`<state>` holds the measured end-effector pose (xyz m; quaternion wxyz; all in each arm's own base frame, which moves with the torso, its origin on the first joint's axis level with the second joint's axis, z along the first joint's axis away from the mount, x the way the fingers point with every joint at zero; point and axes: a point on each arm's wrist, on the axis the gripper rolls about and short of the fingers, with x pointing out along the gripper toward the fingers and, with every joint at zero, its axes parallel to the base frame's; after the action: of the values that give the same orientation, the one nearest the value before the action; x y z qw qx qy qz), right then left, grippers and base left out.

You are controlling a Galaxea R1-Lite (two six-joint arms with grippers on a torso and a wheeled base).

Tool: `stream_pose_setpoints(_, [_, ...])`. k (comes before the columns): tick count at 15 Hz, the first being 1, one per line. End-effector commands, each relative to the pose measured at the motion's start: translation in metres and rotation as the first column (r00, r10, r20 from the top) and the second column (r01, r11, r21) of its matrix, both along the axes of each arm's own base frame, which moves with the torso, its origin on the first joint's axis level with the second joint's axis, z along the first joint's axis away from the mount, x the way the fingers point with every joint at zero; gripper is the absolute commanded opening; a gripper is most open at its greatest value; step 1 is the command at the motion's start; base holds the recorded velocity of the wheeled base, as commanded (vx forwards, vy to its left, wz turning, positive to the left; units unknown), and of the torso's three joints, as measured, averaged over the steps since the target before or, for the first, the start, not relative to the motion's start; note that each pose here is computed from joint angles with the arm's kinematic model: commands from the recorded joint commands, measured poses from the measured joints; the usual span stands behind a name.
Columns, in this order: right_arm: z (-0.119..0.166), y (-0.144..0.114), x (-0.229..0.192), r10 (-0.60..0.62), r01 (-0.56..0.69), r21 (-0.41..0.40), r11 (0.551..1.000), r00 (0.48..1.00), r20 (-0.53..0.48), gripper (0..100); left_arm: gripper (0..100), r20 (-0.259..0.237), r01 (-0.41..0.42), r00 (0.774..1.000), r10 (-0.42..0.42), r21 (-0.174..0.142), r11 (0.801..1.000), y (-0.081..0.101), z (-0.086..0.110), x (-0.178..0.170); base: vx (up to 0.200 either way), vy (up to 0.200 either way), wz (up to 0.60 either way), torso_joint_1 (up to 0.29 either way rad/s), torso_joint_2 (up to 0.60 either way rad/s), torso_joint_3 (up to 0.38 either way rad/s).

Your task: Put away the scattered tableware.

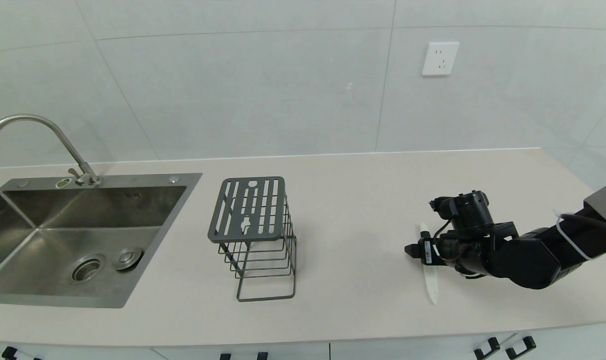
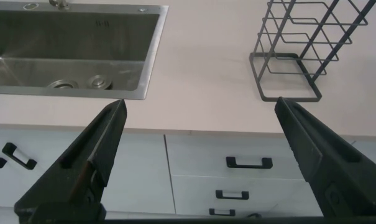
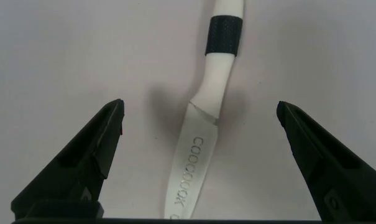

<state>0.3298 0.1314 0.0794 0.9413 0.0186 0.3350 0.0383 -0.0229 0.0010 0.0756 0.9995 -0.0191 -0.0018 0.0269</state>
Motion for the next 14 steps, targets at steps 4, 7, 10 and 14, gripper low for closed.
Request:
stream_pose_setpoints(4, [-0.013, 0.011, 0.0, 0.027, -0.027, -0.012, 1.0, 0.999, -0.03, 100, 100, -0.001, -0.001, 1.0, 0.001, -0.002, 1.0, 0.0, 0.0, 0.0, 0.0, 0.0, 0.0, 0.0, 0.0, 0.0])
stream_pose_setpoints(7, [-0.014, 0.004, 0.002, -0.008, 0.007, -0.028, 1.0, 1.0, -0.028, 100, 100, -0.001, -0.001, 1.0, 0.001, -0.002, 1.0, 0.0, 0.0, 0.0, 0.0, 0.0, 0.0, 0.0, 0.0, 0.0])
stream_pose_setpoints(10, [-0.015, 0.003, 0.003, -0.015, 0.014, -0.031, 0.999, 0.999, -0.03, 100, 100, -0.001, -0.001, 1.0, 0.001, 0.0, 1.0, 0.0, 0.0, 0.0, 0.0, 0.0, 0.0, 0.0, 0.0, 0.0])
stream_pose_setpoints(14, [-0.017, 0.004, 0.006, -0.02, 0.019, -0.036, 0.999, 0.999, -0.03, 100, 100, -0.001, -0.001, 1.0, 0.001, 0.0, 1.0, 0.0, 0.0, 0.0, 0.0, 0.0, 0.0, 0.0, 0.0, 0.0])
